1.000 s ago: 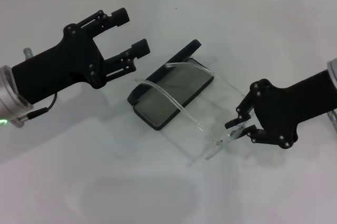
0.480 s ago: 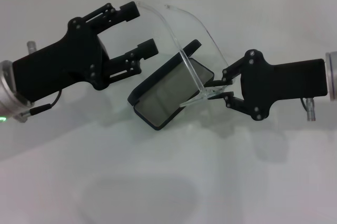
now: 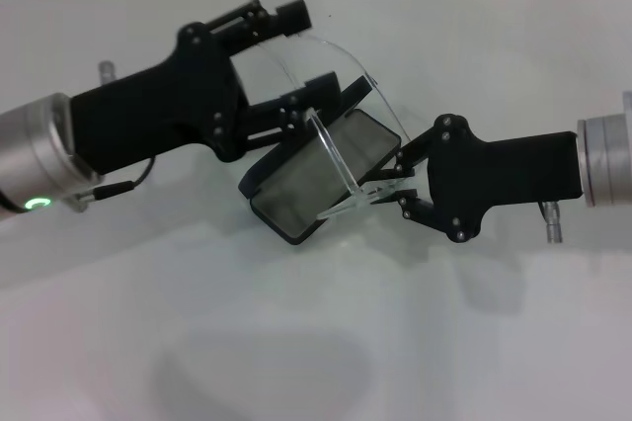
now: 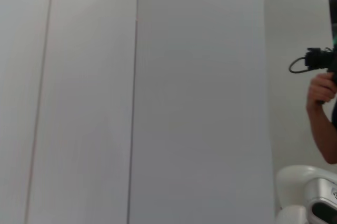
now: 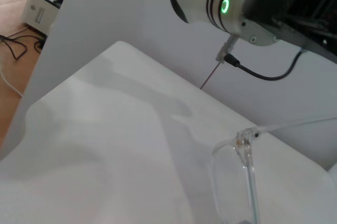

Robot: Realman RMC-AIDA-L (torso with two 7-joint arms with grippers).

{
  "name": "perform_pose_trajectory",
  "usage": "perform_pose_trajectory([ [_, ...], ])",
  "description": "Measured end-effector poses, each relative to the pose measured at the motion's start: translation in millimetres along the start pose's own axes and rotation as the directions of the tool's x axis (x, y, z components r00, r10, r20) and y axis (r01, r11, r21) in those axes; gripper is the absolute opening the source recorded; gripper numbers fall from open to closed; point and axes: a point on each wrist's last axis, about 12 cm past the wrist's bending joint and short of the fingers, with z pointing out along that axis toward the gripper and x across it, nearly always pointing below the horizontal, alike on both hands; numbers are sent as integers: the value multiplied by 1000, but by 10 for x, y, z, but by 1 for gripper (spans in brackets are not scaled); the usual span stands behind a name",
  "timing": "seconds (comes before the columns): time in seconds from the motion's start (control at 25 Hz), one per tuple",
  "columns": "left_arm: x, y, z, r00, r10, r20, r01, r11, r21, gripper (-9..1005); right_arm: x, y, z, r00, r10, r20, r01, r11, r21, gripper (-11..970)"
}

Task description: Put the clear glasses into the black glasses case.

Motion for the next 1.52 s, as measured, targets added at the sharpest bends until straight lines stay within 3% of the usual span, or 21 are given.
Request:
perform_pose_trajectory([
  [0.4, 95, 141, 216, 986, -114, -121, 119, 992, 32, 756, -38, -68, -11, 998, -25, 59, 19, 995, 93, 114],
  [0.84, 122, 205, 335, 961, -182, -207, 194, 980, 36, 756, -69, -60, 0, 995, -65, 78, 57, 994, 95, 114],
  [1.24, 49, 282, 211, 963, -193, -186, 194, 981, -10, 756, -60, 24, -100, 991, -96, 92, 85, 989, 121, 114],
  [1.52, 41, 332, 81, 960, -195, -201, 188, 981, -56, 756, -191, 137, -227, 953, -212, 218, 175, 969, 177, 113],
])
